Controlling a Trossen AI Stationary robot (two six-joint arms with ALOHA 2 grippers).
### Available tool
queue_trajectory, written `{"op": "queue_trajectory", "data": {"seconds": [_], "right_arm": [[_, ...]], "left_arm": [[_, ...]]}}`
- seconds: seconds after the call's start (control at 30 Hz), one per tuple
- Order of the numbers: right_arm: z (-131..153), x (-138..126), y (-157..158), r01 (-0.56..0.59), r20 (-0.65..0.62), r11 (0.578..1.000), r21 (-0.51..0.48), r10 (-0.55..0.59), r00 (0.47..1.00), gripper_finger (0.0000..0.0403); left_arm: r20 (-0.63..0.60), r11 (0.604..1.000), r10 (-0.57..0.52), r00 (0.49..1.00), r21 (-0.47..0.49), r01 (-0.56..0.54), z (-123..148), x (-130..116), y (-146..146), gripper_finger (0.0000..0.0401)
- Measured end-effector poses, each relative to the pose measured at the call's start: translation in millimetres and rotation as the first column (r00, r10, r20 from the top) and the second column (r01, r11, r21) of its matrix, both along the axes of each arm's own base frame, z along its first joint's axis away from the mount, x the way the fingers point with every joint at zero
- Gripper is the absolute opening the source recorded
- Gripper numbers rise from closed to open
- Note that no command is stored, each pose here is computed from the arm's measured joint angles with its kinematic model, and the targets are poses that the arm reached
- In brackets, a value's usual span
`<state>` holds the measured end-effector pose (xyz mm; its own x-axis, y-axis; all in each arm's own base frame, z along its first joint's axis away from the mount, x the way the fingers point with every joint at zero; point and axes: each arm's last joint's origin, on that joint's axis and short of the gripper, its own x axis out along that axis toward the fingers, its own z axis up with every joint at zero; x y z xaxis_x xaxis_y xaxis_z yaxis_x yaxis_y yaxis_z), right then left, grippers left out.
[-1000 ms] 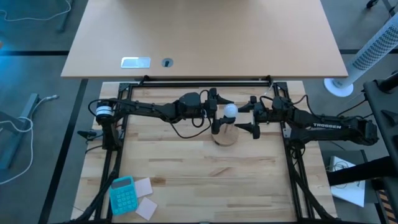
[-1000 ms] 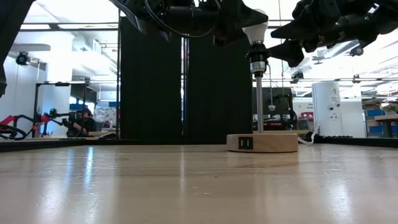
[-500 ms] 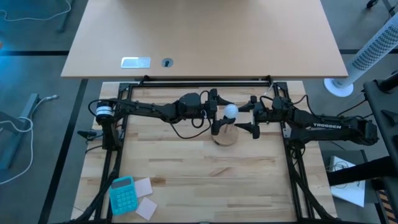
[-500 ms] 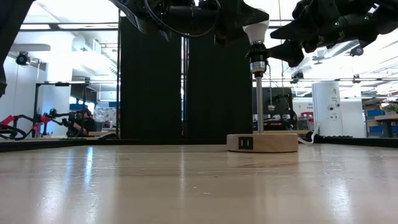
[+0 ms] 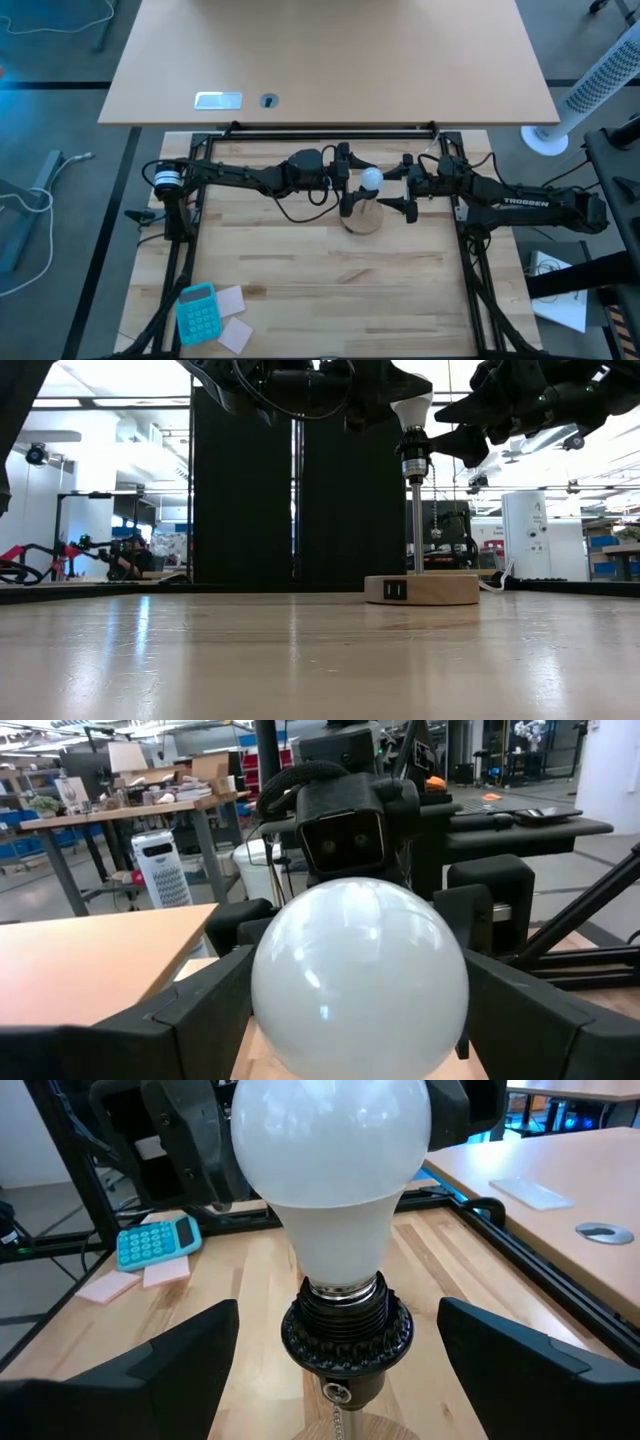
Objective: Screw lightbulb
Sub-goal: Insert the lightbulb into the lamp
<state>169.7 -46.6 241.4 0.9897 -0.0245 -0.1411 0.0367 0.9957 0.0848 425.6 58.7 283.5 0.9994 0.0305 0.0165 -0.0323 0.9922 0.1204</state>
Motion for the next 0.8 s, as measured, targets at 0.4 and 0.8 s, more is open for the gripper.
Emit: {"op": "queue_trajectory", "data": {"seconds": [0.4, 0.8], "right_arm": [[0.0, 0.0, -0.1, 0.002, 0.000, 1.000, 0.008, -0.002, 1.000, 0.0339], [0.0, 0.0, -0.1, 0.002, 0.000, 1.000, 0.009, -0.002, 1.000, 0.0339]], "left_arm": [[-0.010, 0.996, 0.007, 1.000, -0.085, -0.008, -0.4, -0.6, 3.2, 0.0334], [-0.029, 1.000, 0.005, 1.000, -0.029, -0.006, -2.0, -0.5, 1.9, 0.0371]]}}
